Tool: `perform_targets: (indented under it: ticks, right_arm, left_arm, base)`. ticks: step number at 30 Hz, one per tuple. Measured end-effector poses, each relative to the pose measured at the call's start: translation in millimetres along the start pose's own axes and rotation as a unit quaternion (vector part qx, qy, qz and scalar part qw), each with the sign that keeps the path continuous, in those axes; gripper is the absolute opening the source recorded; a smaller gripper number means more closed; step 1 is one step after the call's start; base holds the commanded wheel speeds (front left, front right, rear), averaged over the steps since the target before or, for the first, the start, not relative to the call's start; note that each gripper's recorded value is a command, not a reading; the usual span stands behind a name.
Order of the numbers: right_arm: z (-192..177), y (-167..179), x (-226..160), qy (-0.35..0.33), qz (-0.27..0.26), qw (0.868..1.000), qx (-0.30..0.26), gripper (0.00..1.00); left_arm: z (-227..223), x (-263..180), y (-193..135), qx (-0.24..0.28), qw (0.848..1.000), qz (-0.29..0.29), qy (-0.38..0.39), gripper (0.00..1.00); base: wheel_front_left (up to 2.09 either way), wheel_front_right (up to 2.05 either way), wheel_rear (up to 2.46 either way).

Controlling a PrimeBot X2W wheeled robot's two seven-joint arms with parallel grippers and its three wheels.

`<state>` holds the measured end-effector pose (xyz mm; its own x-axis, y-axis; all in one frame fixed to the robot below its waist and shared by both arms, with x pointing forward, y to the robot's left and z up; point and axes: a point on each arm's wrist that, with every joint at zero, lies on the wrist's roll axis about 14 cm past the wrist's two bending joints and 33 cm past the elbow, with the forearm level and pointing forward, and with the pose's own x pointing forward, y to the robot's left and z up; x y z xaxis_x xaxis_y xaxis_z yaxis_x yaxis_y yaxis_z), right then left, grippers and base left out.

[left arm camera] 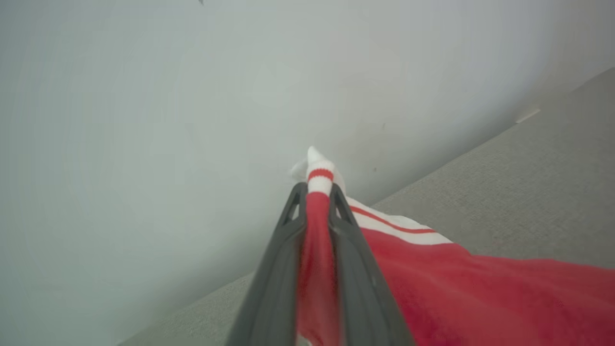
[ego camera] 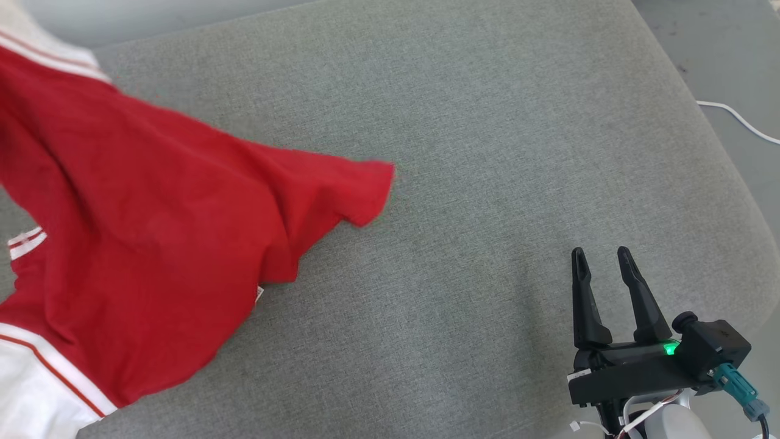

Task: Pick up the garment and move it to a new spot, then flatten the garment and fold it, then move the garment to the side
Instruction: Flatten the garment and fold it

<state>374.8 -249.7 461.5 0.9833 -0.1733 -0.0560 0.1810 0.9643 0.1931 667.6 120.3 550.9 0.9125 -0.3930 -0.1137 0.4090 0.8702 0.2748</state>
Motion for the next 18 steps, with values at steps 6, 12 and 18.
perform_targets:
  ticks: [6,12,18]
  right_arm:
    - [0.2,7.0,5.2,-0.002,0.011,1.000,-0.002,1.00]
    - [5.4,16.4,6.4,-0.010,0.027,1.000,-0.004,1.00]
    - [11.0,27.9,3.4,-0.019,0.045,0.999,-0.008,1.00]
  left_arm:
    - [-10.1,-7.3,0.2,-0.008,1.000,0.007,-0.003,1.00]
    - [32.3,-18.1,-1.4,-0.033,0.997,0.015,-0.062,1.00]
    - [59.8,-54.6,-1.1,-0.069,0.990,0.034,-0.121,1.00]
  base:
    - [0.00,0.00,0.00]
    - [0.00,0.00,0.00]
    - [0.00,0.00,0.00]
